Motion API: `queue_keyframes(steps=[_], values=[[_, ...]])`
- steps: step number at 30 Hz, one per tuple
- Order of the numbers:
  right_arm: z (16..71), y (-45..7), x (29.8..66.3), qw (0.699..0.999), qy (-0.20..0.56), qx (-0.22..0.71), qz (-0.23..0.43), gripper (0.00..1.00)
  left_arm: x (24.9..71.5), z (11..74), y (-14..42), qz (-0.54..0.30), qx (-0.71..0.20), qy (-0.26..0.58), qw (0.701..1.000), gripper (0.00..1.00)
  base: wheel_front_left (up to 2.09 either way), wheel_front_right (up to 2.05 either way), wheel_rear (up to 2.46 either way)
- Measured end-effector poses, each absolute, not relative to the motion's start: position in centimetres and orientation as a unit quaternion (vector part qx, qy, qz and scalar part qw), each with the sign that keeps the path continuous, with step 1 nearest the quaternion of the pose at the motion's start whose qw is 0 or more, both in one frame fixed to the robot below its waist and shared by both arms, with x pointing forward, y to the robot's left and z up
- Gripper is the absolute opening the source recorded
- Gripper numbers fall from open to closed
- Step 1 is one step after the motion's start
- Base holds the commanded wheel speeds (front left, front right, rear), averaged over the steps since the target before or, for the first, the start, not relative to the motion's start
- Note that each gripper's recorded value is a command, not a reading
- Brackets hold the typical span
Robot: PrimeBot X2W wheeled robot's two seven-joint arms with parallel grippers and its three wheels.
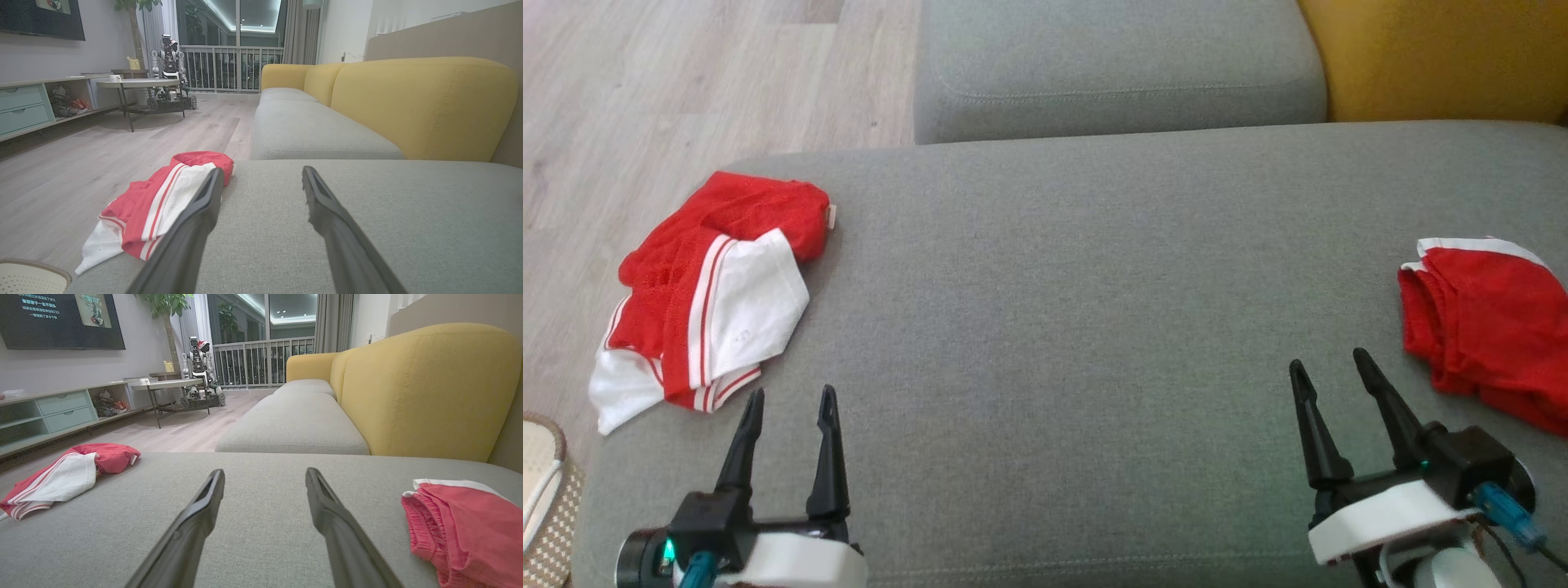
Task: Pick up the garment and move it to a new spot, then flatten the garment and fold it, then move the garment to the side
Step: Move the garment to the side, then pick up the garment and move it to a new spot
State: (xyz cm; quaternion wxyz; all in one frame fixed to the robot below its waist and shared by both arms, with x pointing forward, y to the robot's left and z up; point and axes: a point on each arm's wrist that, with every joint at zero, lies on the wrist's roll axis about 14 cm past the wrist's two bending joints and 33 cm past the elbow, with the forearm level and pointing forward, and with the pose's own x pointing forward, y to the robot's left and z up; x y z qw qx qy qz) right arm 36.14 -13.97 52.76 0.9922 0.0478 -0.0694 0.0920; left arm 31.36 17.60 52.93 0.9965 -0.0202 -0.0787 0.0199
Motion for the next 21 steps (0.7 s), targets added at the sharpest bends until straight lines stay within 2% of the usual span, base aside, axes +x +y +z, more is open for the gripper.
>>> queue_keyframes(steps=[21], values=[[52.3,-13.0,35.7,0.99,-0.06,0.07,0.104,1.0,31.0,52.3,18.9,0.042,-0.01,-0.069,0.997,1.0,0.0,0.0,0.0]])
